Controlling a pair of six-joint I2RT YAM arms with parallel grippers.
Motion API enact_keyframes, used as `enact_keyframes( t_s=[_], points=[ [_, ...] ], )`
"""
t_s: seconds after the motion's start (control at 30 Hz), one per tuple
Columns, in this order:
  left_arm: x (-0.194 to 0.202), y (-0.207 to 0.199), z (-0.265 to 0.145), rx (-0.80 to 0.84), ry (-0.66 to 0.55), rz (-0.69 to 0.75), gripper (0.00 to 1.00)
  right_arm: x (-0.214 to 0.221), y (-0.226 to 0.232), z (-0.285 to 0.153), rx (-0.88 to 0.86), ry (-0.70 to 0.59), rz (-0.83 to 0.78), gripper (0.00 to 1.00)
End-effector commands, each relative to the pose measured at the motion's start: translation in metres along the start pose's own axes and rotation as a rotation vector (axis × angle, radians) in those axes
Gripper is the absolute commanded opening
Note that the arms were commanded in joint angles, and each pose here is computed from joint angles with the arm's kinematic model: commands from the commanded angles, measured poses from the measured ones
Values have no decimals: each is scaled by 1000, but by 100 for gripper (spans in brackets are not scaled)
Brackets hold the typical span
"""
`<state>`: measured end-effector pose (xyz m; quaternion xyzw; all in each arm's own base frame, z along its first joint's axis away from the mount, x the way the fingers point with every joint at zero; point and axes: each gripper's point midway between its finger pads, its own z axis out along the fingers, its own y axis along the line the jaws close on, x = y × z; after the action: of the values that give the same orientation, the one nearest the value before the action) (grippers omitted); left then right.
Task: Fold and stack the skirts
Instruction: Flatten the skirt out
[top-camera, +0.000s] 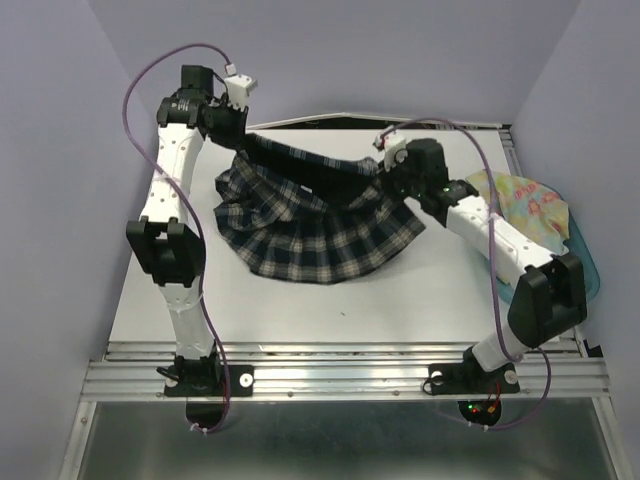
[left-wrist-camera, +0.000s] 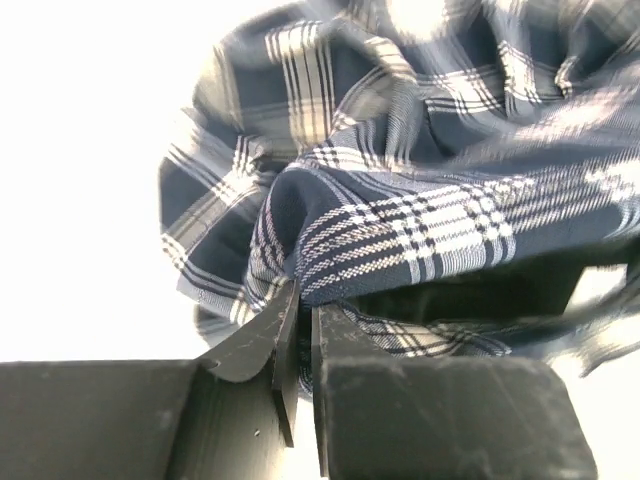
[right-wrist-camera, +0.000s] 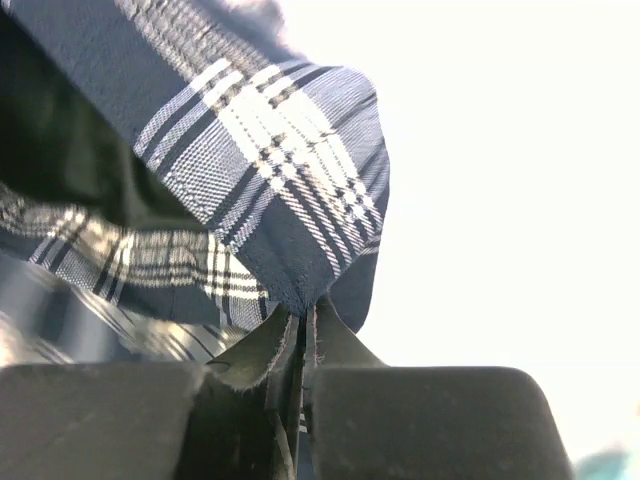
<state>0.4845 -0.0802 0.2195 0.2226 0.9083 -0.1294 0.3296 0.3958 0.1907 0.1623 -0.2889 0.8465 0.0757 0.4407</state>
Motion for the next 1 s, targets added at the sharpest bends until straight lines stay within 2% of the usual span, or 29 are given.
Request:
enact_keyframes(
  t_s=[0.0,0.03,0.07,0.1,0.13,0.23,0.3,0.4,0.43,0.5,0.53,0.6,0.73,0.83,0.93,0.97],
  points=[
    [-74,51,-120,-346,-237,212,0,-87,-121,-63,343,-149,-138,1],
    [-81,52,-131,-375,-270,228,0,-102,-133,-71,373,-169,-145,1],
    [-84,51,-152,-423,-304,235,0,-140,-150,-95,433,-241,-173,1],
    [-98,50,-167,-459,-373,252,0,-148,-158,-100,453,-237,-185,1],
    [-95,45,-182,-485,-397,257,0,-178,-167,-124,501,-294,-220,1],
    [-101,37,-209,-526,-486,284,0,-195,-171,-146,524,-303,-265,1],
    [-91,23,-228,-534,-527,315,0,-197,-172,-158,535,-289,-289,1],
    [-63,0,-227,-470,-499,379,0,-172,-161,-162,483,-207,-321,1],
    [-49,-7,-220,-434,-459,381,0,-148,-153,-150,433,-139,-323,1],
    [-22,-24,-208,-351,-412,380,0,-120,-132,-148,338,-89,-291,1],
    [-1,-30,-187,-286,-363,368,0,-98,-115,-134,242,-46,-282,1],
    [23,-44,-177,-225,-328,366,0,-62,-90,-123,119,35,-231,1],
    [87,-66,-127,-78,-190,334,0,21,-32,-89,-141,239,-152,2],
    [128,-69,-89,-6,-58,280,0,61,-8,-71,-234,374,-53,16],
    [136,-69,-75,21,-16,238,0,65,-9,-59,-219,412,5,35],
    [137,-70,-65,54,3,211,0,62,-16,-56,-183,412,15,34]
  ],
)
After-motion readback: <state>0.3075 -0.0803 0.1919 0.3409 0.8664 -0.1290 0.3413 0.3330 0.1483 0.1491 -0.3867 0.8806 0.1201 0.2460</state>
